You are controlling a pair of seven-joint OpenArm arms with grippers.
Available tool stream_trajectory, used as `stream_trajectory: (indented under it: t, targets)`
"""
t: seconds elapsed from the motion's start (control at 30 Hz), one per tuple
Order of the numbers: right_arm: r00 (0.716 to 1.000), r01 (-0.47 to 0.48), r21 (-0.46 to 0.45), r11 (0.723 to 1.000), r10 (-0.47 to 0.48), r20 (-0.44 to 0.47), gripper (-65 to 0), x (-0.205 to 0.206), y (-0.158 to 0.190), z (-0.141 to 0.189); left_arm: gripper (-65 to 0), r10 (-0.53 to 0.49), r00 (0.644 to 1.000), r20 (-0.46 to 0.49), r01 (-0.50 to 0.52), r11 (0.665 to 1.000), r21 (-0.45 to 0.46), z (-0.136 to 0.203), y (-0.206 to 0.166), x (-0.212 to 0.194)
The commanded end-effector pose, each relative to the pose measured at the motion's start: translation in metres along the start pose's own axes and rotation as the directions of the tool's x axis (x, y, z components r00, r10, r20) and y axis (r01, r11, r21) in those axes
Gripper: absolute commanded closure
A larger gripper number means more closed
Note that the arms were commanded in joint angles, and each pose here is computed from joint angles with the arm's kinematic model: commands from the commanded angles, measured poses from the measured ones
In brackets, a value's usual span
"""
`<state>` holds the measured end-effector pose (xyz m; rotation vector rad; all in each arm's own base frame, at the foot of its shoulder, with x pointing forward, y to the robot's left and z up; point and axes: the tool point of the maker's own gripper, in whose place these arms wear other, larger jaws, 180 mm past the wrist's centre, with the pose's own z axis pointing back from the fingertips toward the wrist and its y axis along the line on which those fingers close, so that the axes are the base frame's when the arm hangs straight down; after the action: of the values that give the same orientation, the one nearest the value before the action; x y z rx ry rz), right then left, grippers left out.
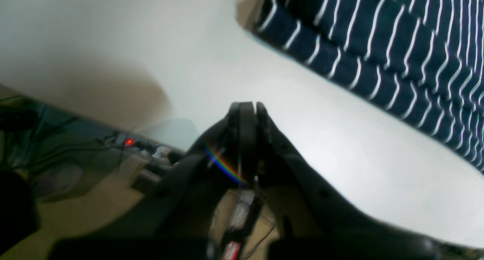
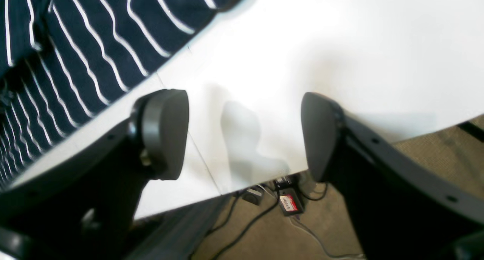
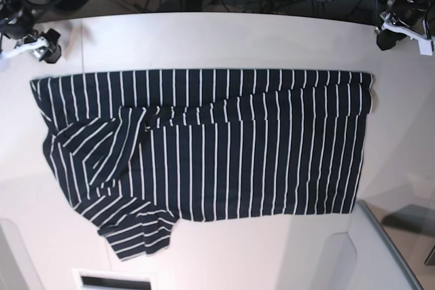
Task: Layout the t-shirt on the table in an organized manner, then fold the t-shirt properly
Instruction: 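Move both grippers to the folded edge corners and grasp them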
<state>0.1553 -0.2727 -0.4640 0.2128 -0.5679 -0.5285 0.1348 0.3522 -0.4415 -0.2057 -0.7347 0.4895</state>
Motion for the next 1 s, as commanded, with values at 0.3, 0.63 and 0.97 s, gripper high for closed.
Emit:
stream_trajectory:
  t: [0.3,0.63,0.97]
  targets:
    - [0.992,-0.127,0.085,0.988,0.129,-0.012,-46.8,0.002,0.006,0.001,-39.0,0.143,0.987,0.075,-0.141,0.99,-0.027,-0.021,0.009,-0.007]
    - [0.992,-0.124,0.091,0.988,0.127,-0.022,-46.8,-0.001,0.006,-0.001,-38.8,0.25,0.954,0.167,-0.239,0.967,-0.084,-0.052,-0.001,0.01]
    - [0.992,-0.121,0.088,0.989,0.124,-0.022,-46.8,-0.001,0.005,0.0,-38.8,0.194,0.976,0.099,-0.188,0.98,-0.069,-0.083,-0.015,0.016]
